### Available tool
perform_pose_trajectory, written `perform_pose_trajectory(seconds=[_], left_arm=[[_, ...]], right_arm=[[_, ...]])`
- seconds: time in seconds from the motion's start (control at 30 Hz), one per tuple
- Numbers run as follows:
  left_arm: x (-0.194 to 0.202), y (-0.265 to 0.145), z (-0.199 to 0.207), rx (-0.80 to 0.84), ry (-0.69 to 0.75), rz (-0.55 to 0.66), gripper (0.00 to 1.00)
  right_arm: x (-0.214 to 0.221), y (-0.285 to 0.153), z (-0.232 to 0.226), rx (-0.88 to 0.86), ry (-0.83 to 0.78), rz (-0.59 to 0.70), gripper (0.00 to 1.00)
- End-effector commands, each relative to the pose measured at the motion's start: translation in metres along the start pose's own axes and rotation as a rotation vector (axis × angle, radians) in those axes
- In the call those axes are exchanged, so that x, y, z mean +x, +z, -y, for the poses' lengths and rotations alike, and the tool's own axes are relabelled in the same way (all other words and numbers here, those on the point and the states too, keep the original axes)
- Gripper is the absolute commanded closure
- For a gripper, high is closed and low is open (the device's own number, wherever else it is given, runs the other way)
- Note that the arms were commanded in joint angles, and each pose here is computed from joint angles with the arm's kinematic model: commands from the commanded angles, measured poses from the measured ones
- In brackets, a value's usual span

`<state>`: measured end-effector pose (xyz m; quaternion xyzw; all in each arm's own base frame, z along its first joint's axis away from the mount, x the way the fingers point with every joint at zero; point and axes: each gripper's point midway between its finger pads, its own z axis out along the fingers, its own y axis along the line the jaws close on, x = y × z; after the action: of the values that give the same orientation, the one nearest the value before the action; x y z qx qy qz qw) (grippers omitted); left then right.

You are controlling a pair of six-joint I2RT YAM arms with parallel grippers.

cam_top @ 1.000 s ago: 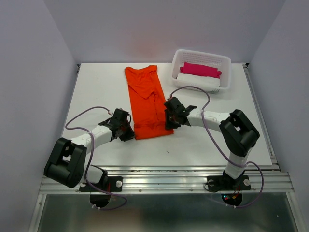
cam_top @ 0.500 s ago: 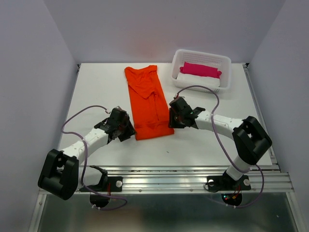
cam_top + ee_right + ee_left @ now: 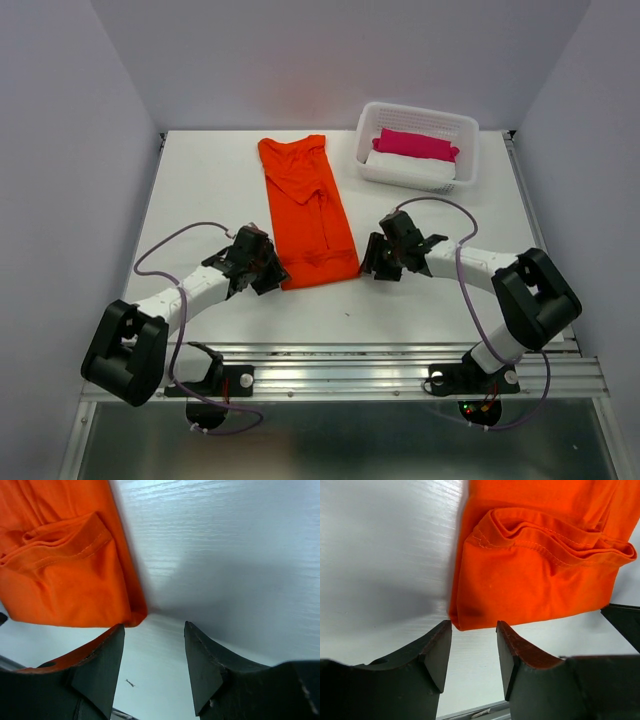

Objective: Roll the t-shirts
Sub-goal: Roll the T-shirt to the center of the board.

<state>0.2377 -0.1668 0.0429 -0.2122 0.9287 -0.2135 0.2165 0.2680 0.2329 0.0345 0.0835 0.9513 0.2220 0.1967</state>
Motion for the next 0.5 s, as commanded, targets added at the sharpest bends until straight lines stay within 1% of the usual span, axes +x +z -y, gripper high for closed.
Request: perform_pose_trajectory(seconds=[0.0, 0.17, 0.3, 0.4, 0.47], left_arm=[[0.005, 0.006, -0.006, -0.012, -0.015, -0.004, 0.51], [0.008, 0.01, -0.014, -0.039, -0.028, -0.004, 0.54], [0.01, 0.014, -0.015, -0.04, -0.035, -0.011, 0.59], [0.012, 0.017, -0.017, -0.051, -0.037, -0.021, 0.62], [0.012, 0.018, -0.018, -0.052, -0.039, -0.022, 0.63]], right_arm=[[-0.003, 0.005, -0.026, -0.137, 0.051, 0.002, 0.44], [0.003, 0.014, -0.021, -0.131, 0.076, -0.011, 0.49], [0.003, 0.018, -0.017, -0.115, 0.082, -0.007, 0.56], [0.002, 0.019, -0.016, -0.107, 0.086, -0.002, 0.65], [0.003, 0.02, -0.014, -0.102, 0.085, -0.003, 0.69]])
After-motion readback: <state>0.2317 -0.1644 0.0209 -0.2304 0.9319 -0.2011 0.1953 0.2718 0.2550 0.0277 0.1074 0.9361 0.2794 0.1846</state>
